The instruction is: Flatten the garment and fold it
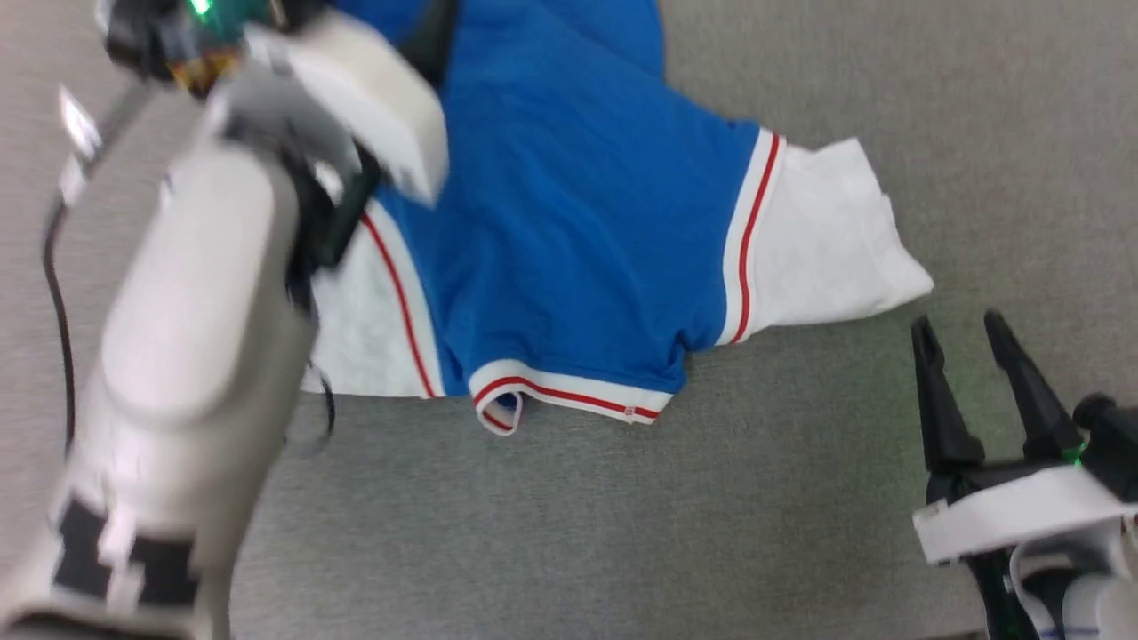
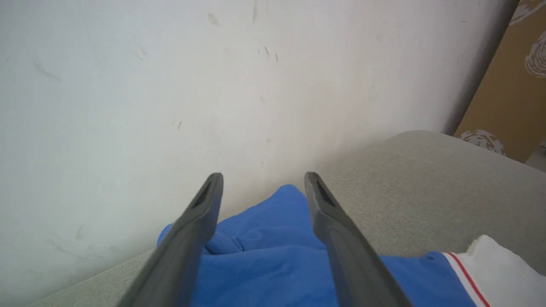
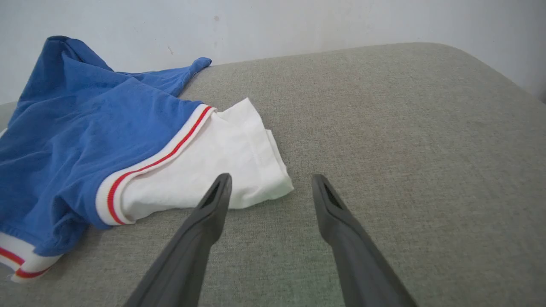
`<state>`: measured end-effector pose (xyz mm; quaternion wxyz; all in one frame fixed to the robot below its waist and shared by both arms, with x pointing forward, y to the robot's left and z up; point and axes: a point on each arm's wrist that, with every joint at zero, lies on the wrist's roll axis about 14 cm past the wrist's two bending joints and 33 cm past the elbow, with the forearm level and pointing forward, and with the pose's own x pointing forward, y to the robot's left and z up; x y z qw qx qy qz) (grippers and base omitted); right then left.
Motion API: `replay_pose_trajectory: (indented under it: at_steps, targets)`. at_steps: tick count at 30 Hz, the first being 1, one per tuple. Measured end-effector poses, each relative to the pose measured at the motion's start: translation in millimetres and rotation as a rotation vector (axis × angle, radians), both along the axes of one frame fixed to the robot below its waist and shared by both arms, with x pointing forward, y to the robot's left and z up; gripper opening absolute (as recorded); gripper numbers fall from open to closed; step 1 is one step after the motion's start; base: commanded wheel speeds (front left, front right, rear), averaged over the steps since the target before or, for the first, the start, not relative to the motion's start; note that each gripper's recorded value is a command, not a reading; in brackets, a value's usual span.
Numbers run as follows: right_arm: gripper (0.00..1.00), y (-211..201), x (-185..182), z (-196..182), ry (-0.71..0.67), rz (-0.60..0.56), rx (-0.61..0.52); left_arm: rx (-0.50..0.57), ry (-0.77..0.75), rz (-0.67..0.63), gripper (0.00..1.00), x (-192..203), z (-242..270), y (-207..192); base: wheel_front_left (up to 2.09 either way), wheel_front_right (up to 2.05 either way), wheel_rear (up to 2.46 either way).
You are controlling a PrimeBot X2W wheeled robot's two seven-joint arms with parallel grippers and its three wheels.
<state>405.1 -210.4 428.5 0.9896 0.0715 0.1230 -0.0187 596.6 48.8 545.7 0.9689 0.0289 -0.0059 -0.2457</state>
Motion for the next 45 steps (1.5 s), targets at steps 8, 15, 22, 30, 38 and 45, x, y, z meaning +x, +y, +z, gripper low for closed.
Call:
replay_pose_trajectory:
  at_steps: [8,15,22,30,38,45]
  targets:
    - [1.00,8.7,-18.1,29.3,-0.056,0.025,0.015,0.107,0.180,-0.185,1.00,-138.1,-22.4,-22.3,0.00,0.00,0.00]
    - [1.00,33.6,-12.4,41.7,-0.080,0.102,0.036,0.369,0.371,-0.311,1.00,-220.9,-99.2,-24.1,0.00,0.00,0.00]
    - [1.00,45.0,-5.6,43.2,-0.077,0.140,0.031,0.628,0.332,-0.289,1.00,-202.4,-141.9,-5.7,0.00,0.00,0.00]
    - [1.00,38.7,-7.7,40.6,-0.061,0.123,0.019,0.619,0.363,-0.305,0.00,-189.7,-159.8,-17.9,0.00,0.00,0.00]
    - [1.00,38.2,-8.6,45.3,-0.074,0.122,0.021,0.560,0.352,-0.302,0.00,-196.1,-144.1,-19.0,0.00,0.00,0.00]
    - [1.00,46.9,-9.2,45.5,-0.075,0.147,0.031,0.514,0.499,-0.407,0.00,-264.8,-142.3,-22.4,0.00,0.00,0.00]
